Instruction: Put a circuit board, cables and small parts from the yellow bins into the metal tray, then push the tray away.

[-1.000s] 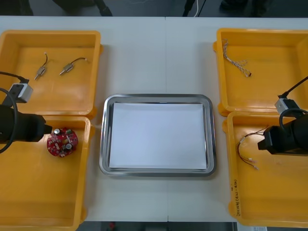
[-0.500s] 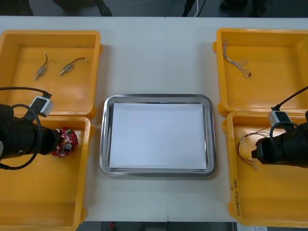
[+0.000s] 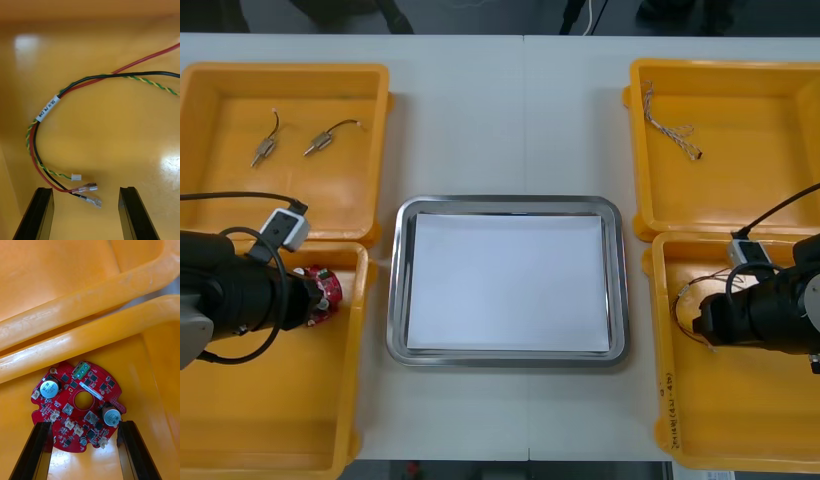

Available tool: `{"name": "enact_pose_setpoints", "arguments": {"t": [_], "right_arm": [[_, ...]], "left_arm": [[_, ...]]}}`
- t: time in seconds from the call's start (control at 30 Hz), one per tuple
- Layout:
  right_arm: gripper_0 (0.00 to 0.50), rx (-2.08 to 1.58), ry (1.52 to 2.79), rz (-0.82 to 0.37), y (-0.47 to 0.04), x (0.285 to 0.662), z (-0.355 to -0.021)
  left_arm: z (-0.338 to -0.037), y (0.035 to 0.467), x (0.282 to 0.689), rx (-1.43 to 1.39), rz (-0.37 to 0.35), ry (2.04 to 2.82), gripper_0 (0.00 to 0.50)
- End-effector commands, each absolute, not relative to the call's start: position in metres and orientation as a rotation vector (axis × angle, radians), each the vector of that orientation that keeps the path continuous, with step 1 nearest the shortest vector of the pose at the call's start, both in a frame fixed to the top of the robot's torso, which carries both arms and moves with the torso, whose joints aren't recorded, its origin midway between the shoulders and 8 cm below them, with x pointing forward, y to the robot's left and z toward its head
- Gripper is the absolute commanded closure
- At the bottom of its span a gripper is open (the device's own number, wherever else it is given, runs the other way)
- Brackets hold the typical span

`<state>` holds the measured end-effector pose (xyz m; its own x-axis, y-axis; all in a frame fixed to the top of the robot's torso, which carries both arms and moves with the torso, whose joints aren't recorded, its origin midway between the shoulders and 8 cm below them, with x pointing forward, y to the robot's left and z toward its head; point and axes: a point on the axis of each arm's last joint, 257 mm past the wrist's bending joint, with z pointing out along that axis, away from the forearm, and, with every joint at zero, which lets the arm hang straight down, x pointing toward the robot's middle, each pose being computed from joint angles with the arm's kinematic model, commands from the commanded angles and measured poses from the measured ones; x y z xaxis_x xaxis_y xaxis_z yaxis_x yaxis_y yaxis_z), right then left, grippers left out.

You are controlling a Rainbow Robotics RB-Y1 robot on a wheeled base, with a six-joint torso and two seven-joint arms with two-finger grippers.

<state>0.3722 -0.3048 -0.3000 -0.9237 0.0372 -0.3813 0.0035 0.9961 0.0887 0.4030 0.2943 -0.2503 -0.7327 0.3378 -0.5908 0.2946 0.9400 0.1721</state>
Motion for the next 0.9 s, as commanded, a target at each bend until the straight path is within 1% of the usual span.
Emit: {"name": "enact_pose_setpoints", "arguments": {"t": [0.03,0.2,0.4,0.5,0.57,0.8,0.9], "right_arm": [[0.0,-0.003,2.766,0.065,-0.315,0.357,-0.316],[0.0,-0.003,2.753,0.062,-0.316,0.354,-0.323],[0.0,0.012,2.753,0.075,-0.309,0.353,-0.329],[0.0,0.018,2.744,0.071,-0.307,0.355,-0.329],[0.0,0.017,2.741,0.069,-0.307,0.356,-0.33],[0.0,0.018,2.739,0.066,-0.301,0.356,-0.333],[0.0,0.026,2.739,0.076,-0.297,0.356,-0.334]], "left_arm": [[-0.252,0.284,0.396,0.451,0.063,2.422,0.0],[-0.257,0.276,0.396,0.434,0.032,2.415,0.0],[-0.266,0.28,0.398,0.421,0.048,2.417,0.0],[-0.274,0.28,0.403,0.411,0.034,2.403,0.0],[-0.278,0.282,0.406,0.41,0.039,2.394,0.0],[-0.281,0.278,0.404,0.402,0.018,2.404,0.0],[-0.284,0.278,0.402,0.406,0.022,2.409,0.0]]}}
